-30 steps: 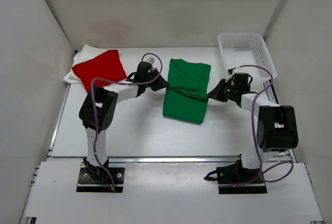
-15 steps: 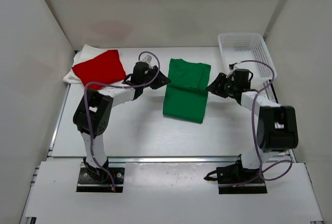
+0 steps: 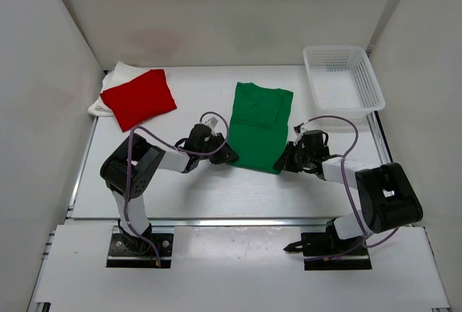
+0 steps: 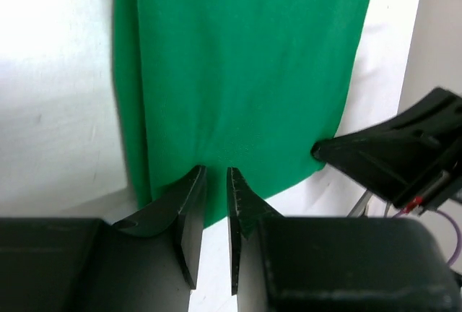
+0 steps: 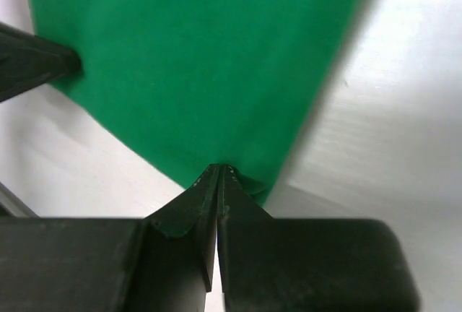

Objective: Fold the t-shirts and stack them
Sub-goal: Grab one side of the 2/3 rectangular tshirt with both arms, then fold the long partially folded tshirt into a neat square

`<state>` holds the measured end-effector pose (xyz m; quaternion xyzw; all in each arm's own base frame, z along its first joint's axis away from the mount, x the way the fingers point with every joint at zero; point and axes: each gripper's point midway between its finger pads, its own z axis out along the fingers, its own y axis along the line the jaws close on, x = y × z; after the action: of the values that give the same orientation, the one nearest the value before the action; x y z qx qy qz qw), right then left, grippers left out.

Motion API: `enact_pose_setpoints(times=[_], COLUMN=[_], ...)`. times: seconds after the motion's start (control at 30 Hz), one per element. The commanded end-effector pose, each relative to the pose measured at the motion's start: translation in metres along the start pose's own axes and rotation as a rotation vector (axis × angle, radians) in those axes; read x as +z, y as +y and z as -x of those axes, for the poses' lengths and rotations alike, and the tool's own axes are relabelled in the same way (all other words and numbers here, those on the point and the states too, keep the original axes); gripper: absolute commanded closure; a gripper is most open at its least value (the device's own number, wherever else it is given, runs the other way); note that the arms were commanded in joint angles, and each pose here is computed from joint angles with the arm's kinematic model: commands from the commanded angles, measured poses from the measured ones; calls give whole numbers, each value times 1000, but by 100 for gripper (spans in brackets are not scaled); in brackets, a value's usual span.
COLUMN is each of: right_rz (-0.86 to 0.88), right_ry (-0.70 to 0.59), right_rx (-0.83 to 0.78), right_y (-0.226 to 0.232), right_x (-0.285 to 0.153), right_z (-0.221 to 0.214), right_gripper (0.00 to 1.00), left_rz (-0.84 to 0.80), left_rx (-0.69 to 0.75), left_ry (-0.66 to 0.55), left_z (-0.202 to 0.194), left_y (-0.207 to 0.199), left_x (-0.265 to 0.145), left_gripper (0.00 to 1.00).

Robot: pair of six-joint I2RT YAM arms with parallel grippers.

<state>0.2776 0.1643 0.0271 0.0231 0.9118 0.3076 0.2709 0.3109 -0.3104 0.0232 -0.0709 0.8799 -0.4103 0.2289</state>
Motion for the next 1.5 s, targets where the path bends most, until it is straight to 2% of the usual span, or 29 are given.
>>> enact_pose_setpoints(times=[0.0,0.1,0.17,0.23,0.3,0.4,0.5,0.6,0.73,0.83,0.9,0.93,1.0,1.03,1.07,1.1,1.17,1.27,1.3,1.37,1.43,1.47], right_rz=[-27,-29,-16,0,23,32,13,6,24,44,58,71,91,111,112,112,99,93,86,59,40,0], right_ry=[-33,-33,-36,-50,-72,-117,-126,-74,-63,-33,-26,-13,-17,-5,-15,-22,-28,-46,-19,-39,16,-23], right_rx=[-2,7,-8,-40,-55,-52,-38,-17,18,37,27,24,42,42,41,31,12,-10,-8,-21,-25,-20], right_y=[-12,-18,-13,-4,5,7,-3,-11,-14,-15,-10,-7,-4,-1,1,4,8,18,17,20,23,18], right_x=[1,-6,-12,-19,-28,-41,-46,-39,-32,-23,-19,-17,-15,-14,-14,-15,-18,-32,-32,-44,-51,-58], right_z=[-1,-13,-15,-11,-8,-9,-19,-38,-39,-39,-35,-36,-33,-33,-30,-29,-31,-41,-56,-68,-102,-102], right_gripper=[100,99,100,93,78,64,55,50,48,51,60,68,77,89,97,100,100,100,100,100,100,100], left_rz=[-4,-6,-44,-84,-85,-87,-10,63,103,140,147,131,118,124,121,121,113,99,88,100,122,101], left_rx=[32,16,12,19,39,60,102,120,119,111,104,95,81,79,73,82,96,113,131,129,126,128], left_ry=[-6,9,15,-5,-23,-57,-76,-72,-37,-6,-3,6,-2,-10,-5,-19,-43,-34,-30,2,46,51], left_z=[-10,-30,-40,-38,-32,-26,-26,-29,-35,-42,-41,-44,-42,-39,-41,-38,-32,-44,-46,-67,-90,-98], left_y=[5,15,8,-6,-12,-15,4,25,38,48,50,49,46,46,45,43,34,29,26,34,45,44], left_x=[-12,-27,-40,-48,-58,-76,-84,-82,-70,-58,-51,-49,-46,-46,-48,-49,-59,-78,-83,-104,-123,-133], left_gripper=[71,72,68,61,55,50,49,48,48,49,52,56,66,77,86,92,100,100,100,100,100,100])
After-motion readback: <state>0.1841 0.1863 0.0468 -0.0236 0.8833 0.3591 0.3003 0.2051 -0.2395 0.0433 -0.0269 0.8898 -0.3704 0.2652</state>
